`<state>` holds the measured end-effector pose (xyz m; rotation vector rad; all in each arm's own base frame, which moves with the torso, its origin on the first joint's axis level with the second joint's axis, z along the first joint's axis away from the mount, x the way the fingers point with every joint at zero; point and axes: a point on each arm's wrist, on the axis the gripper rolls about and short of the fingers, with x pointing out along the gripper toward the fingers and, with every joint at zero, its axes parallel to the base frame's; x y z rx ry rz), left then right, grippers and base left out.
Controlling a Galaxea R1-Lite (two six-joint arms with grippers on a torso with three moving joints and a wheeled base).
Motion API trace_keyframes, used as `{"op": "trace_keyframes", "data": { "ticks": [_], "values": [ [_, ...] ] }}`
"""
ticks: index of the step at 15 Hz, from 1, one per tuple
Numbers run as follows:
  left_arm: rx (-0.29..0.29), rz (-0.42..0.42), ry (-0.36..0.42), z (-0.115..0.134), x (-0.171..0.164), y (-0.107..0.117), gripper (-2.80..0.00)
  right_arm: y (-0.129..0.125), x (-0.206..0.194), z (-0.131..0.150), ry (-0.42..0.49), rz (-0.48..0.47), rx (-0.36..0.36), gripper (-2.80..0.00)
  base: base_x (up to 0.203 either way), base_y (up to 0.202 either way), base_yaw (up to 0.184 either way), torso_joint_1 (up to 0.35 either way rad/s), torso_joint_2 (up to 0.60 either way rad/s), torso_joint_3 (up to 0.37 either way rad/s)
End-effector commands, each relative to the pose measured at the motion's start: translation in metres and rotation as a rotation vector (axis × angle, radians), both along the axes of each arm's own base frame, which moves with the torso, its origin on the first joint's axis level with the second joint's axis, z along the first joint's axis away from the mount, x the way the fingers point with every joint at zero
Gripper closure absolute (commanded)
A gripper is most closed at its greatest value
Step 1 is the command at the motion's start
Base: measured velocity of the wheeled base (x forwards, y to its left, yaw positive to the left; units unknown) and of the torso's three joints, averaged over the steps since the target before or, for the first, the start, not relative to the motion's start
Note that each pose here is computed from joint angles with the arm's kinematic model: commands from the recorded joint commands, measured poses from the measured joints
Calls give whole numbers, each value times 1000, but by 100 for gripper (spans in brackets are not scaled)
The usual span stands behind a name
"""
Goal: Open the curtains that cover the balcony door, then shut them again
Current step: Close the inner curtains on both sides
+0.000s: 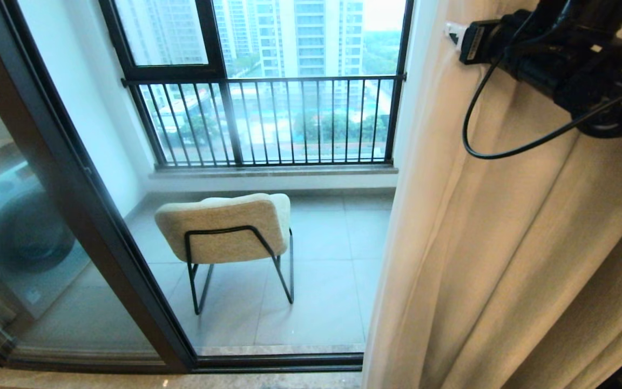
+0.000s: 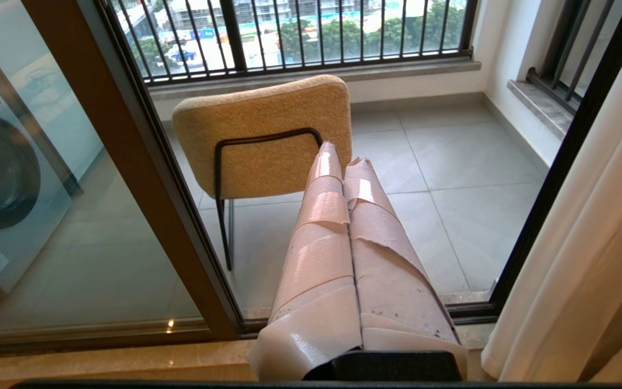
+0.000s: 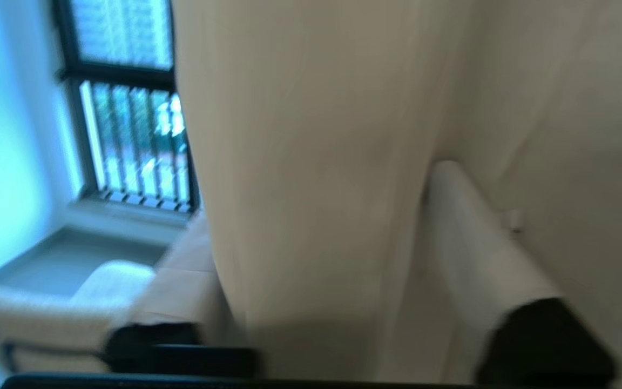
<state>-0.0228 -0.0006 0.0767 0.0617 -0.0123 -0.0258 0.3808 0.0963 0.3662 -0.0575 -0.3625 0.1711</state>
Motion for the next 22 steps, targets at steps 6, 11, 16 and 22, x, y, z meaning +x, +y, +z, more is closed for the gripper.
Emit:
{"op": "trace_keyframes", "data": {
  "ticks": [6,11,16,22],
  "values": [
    [1,0,-1,0,0,0,0,-2,-6,16,-138,-18,43,0,0,0,0,0,0,0],
    [0,1,-1,0,0,0,0,-5,-14,24,-154,-35,55,0,0,0,0,0,0,0],
    [0,0,-1,0,0,0,0,-7,-13,24,-149,-40,54,0,0,0,0,0,0,0],
    [1,0,-1,0,0,0,0,-7,-12,22,-144,-40,51,0,0,0,0,0,0,0]
  ]
}}
